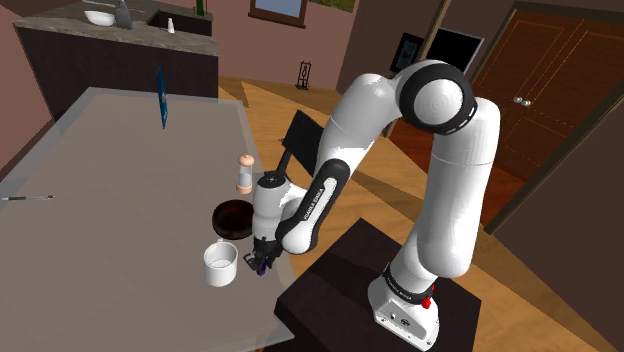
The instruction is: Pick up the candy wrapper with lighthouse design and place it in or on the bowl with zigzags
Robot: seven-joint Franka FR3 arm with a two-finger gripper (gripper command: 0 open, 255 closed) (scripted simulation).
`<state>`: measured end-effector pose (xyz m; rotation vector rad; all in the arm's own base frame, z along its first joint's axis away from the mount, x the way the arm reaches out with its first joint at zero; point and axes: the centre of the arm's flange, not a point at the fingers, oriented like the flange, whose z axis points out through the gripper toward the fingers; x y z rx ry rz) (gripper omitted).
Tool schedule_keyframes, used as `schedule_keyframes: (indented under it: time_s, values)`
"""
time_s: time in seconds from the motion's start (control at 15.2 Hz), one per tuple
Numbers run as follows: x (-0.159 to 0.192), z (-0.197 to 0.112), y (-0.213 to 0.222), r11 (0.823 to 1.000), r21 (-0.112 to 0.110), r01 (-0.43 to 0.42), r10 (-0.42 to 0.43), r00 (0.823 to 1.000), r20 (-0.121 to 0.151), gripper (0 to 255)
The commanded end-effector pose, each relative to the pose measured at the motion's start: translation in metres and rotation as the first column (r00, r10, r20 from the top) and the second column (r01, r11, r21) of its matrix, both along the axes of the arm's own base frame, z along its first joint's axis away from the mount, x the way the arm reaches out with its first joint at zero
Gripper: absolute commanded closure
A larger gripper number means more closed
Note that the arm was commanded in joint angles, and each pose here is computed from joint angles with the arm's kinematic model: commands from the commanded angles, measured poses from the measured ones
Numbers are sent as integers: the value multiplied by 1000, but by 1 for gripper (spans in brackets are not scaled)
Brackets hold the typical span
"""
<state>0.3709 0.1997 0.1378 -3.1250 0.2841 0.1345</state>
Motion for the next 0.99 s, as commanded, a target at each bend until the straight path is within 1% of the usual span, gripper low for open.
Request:
schedule_keyframes:
  time_s: [0.0, 0.92]
  values:
    - [0, 9, 0, 1000, 0, 0, 0, 1000, 0, 255]
    - [0, 83, 0, 1000, 0, 0, 0, 1000, 0, 255]
